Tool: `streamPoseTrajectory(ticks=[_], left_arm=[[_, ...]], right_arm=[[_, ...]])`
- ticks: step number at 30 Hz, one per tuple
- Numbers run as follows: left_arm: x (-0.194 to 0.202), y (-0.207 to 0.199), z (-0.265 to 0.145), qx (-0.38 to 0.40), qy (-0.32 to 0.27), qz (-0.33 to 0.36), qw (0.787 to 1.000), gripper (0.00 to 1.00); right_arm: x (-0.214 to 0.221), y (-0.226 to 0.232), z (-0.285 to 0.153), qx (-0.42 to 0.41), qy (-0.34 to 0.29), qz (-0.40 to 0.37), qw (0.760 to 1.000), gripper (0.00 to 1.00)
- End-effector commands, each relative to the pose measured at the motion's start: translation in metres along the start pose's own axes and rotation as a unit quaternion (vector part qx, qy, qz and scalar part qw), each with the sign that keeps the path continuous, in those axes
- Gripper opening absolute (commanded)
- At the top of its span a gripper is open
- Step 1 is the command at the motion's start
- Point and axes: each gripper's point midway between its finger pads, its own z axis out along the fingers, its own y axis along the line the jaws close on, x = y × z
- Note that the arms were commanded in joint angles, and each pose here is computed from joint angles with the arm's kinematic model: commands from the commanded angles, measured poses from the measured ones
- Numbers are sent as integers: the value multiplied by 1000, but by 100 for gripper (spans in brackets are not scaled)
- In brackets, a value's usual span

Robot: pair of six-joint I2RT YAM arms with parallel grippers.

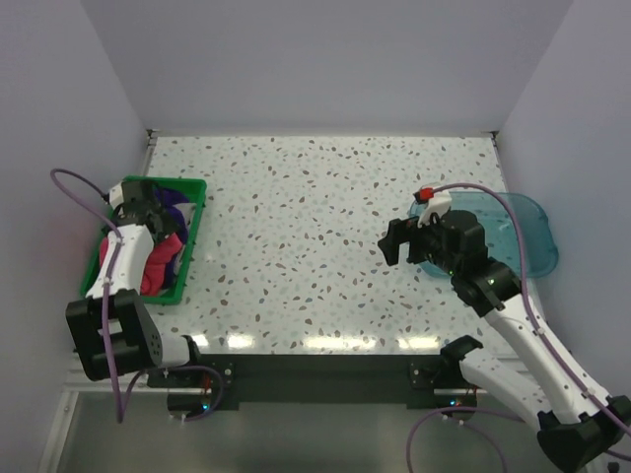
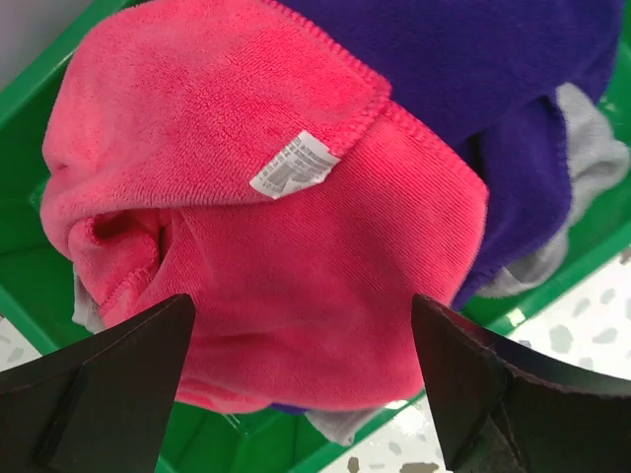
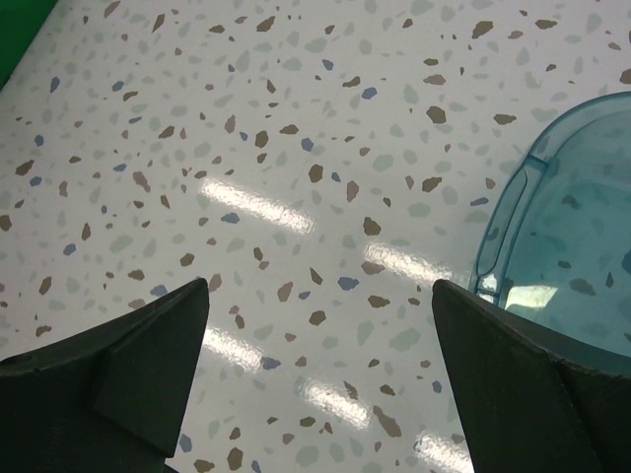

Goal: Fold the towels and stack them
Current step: Grab crumpled towel, then move the towel to the center of the board

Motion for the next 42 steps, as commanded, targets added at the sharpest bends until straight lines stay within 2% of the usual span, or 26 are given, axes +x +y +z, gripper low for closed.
streamPoseTrajectory(ticks=[1, 6, 7, 9, 10, 12, 13, 14, 18, 23, 30, 32, 35, 36, 37, 38, 41, 42], left_arm=[[-25, -7, 8, 0, -30, -22, 999, 95], [-10, 2, 20, -9, -20, -26, 999, 87], [-7, 4, 22, -10, -19, -25, 999, 79], [-2, 7, 25, -11, -17, -23, 1000, 71], [0, 8, 26, -11, -15, -21, 1000, 59], [0, 10, 26, -13, -15, -15, 1000, 48], [0, 10, 26, -14, -15, -13, 1000, 37], [0, 11, 26, -15, -15, -11, 1000, 33], [3, 13, 23, -12, -14, -8, 1000, 2], [-37, 3, -15, 33, -57, -9, 998, 0], [-134, -31, -127, 128, -167, -24, 977, 0], [-149, -41, -147, 153, -184, -24, 971, 0], [-177, -63, -186, 212, -220, -22, 952, 0], [-190, -73, -209, 245, -240, -18, 939, 0], [-189, -90, -219, 272, -239, -5, 932, 0], [-196, -104, -243, 315, -248, 1, 916, 0], [-195, -142, -284, 403, -253, 22, 879, 0], [-193, -158, -314, 454, -256, 34, 853, 0]], right_arm=[[-12, 9, 1, -18, -23, -13, 1000, 99], [-10, 7, 3, -13, -15, -19, 1000, 99], [-10, 8, 4, -14, -14, -19, 1000, 99], [-10, 8, 5, -14, -13, -19, 1000, 99], [-11, 8, 5, -13, -15, -19, 1000, 99], [-10, 7, 6, -11, -14, -19, 1000, 99], [-9, 7, 6, -11, -11, -19, 1000, 99], [-9, 7, 5, -12, -11, -19, 1000, 99], [-11, 7, 3, -11, -15, -20, 1000, 99], [-17, 9, -3, -16, -23, -23, 999, 99], [-28, 12, -10, -23, -39, -29, 999, 99], [-34, 14, -13, -25, -46, -31, 998, 99], [-42, 14, -18, -24, -57, -35, 997, 99], [-44, 14, -20, -24, -60, -38, 997, 99], [-48, 14, -23, -23, -66, -37, 997, 99], [-51, 14, -24, -22, -70, -39, 997, 99], [-59, 13, -30, -17, -82, -41, 996, 99], [-62, 13, -32, -18, -84, -41, 995, 99]])
